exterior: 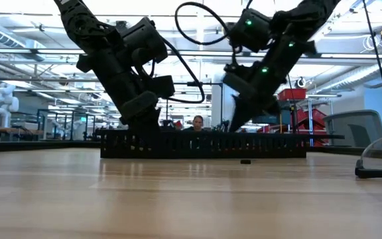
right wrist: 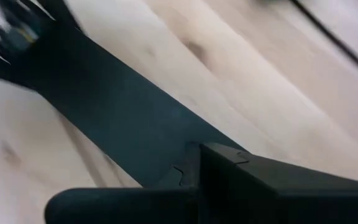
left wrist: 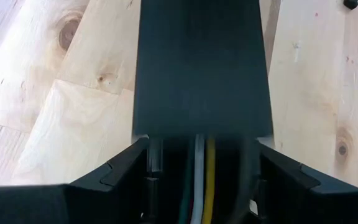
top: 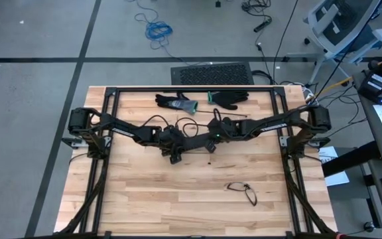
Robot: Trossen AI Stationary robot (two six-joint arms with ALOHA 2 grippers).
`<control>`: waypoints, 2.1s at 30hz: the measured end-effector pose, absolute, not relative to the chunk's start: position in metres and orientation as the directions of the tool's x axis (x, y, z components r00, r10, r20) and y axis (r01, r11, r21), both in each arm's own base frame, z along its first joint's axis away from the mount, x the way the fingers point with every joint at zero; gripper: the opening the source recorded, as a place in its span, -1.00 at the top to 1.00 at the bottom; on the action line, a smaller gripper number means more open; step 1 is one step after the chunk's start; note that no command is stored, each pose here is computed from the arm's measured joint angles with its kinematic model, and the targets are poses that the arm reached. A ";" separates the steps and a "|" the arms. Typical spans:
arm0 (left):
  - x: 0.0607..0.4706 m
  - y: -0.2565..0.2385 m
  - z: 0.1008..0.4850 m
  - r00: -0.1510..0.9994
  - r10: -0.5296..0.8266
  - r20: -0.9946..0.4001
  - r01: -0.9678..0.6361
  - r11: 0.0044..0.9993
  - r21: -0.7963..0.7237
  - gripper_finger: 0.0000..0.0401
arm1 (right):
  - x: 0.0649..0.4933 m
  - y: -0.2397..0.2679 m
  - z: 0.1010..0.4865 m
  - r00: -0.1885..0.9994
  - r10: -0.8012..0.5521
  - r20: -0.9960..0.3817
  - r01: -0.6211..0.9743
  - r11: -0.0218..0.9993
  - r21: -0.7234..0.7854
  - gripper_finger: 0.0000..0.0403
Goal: Ziptie cables
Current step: Close the black cable duct
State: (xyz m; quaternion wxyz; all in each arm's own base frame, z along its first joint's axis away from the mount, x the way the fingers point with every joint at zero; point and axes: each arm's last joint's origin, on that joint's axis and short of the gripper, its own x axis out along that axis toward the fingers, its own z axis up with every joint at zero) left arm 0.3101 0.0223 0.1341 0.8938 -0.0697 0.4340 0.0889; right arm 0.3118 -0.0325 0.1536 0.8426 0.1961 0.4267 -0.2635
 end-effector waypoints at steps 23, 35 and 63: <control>0.311 0.023 0.135 0.619 0.103 -0.778 -0.213 0.976 -0.040 -0.18 | 0.362 -0.028 0.152 0.876 -0.177 -0.449 0.410 0.762 0.500 1.00; 0.310 0.023 0.135 0.612 0.102 -0.785 -0.213 0.976 -0.040 -0.18 | 0.334 -0.049 0.207 0.869 -0.224 -0.441 0.425 0.796 0.432 1.00; 0.310 0.023 0.134 0.602 0.098 -0.792 -0.221 0.974 -0.048 -0.18 | 0.316 -0.035 0.149 0.523 -0.208 -0.827 0.623 0.756 0.203 1.00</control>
